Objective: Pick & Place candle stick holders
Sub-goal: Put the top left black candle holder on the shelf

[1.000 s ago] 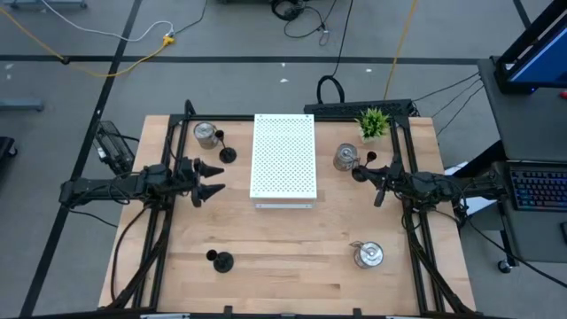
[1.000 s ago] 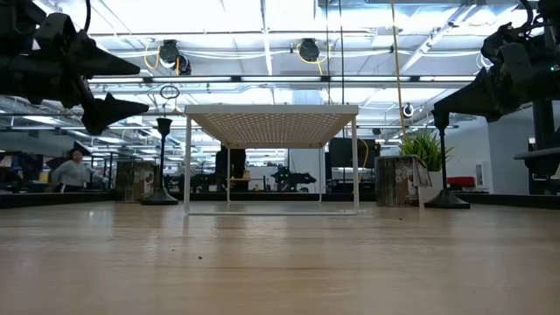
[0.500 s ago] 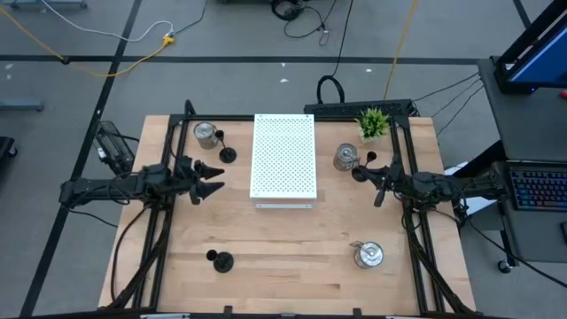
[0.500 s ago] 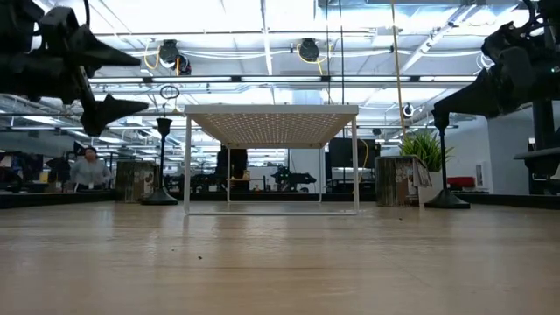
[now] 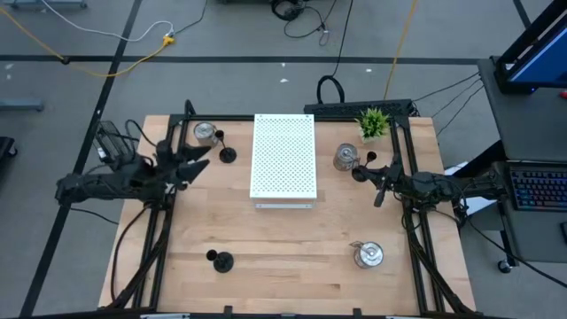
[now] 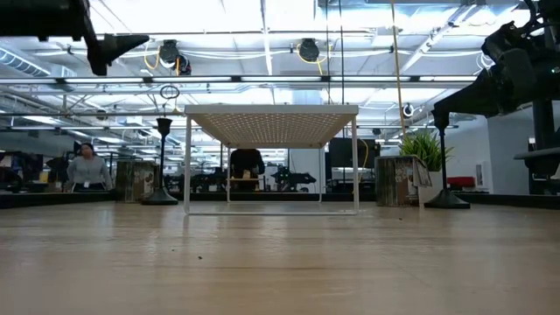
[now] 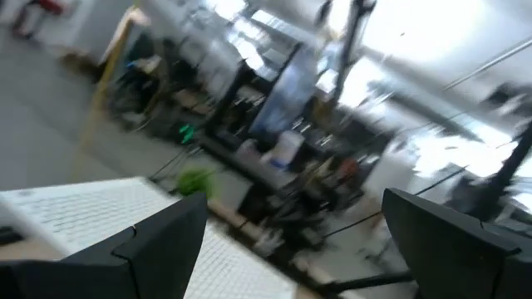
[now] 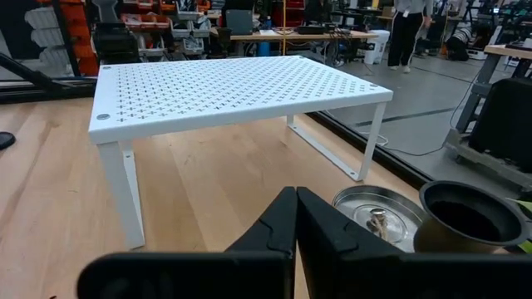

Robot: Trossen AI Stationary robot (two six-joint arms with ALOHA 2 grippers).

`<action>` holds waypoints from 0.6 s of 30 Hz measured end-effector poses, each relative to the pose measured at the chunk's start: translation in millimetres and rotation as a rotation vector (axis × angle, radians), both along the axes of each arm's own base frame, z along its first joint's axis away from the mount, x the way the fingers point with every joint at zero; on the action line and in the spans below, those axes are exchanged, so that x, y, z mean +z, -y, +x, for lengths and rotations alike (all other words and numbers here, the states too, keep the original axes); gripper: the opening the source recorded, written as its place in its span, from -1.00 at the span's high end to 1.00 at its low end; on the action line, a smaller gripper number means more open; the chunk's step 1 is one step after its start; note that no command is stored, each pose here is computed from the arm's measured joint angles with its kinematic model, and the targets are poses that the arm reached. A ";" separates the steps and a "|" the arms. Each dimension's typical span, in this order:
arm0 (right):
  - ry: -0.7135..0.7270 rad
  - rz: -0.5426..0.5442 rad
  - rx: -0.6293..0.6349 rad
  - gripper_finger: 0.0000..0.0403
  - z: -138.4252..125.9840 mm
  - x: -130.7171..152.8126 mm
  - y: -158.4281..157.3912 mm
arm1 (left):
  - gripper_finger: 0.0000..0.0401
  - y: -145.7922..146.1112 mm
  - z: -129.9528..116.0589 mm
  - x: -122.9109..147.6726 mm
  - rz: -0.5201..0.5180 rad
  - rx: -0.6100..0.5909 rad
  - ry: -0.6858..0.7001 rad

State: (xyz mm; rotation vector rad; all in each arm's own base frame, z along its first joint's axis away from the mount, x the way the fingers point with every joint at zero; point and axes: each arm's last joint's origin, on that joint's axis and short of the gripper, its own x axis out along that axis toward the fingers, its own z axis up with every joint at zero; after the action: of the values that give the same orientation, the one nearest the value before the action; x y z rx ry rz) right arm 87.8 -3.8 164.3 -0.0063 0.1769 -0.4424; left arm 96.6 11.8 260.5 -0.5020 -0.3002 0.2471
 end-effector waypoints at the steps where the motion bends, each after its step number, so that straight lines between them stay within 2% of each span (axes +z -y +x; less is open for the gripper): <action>1: 0.000 0.000 0.000 1.00 0.0 0.0 0.0 | -0.82 -0.5 2.3 5.6 -0.015 0.010 -0.045; 7: 0.000 0.000 0.000 1.00 0.0 0.0 0.0 | -0.82 -5.1 21.7 35.6 -0.117 0.083 -0.303; 13: 0.000 0.000 -0.001 1.00 0.0 0.0 0.0 | -0.82 -17.9 38.9 65.9 -0.141 0.180 -0.493; 18: 0.000 0.000 -0.001 1.00 0.0 0.0 0.0 | -0.82 -35.8 43.6 83.2 -0.187 0.297 -0.644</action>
State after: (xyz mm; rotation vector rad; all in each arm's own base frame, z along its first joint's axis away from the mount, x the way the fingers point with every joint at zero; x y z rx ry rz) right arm 87.8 -3.8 164.3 -0.0062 0.1765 -0.4432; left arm 140.3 47.5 343.7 -0.5341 0.2831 0.7107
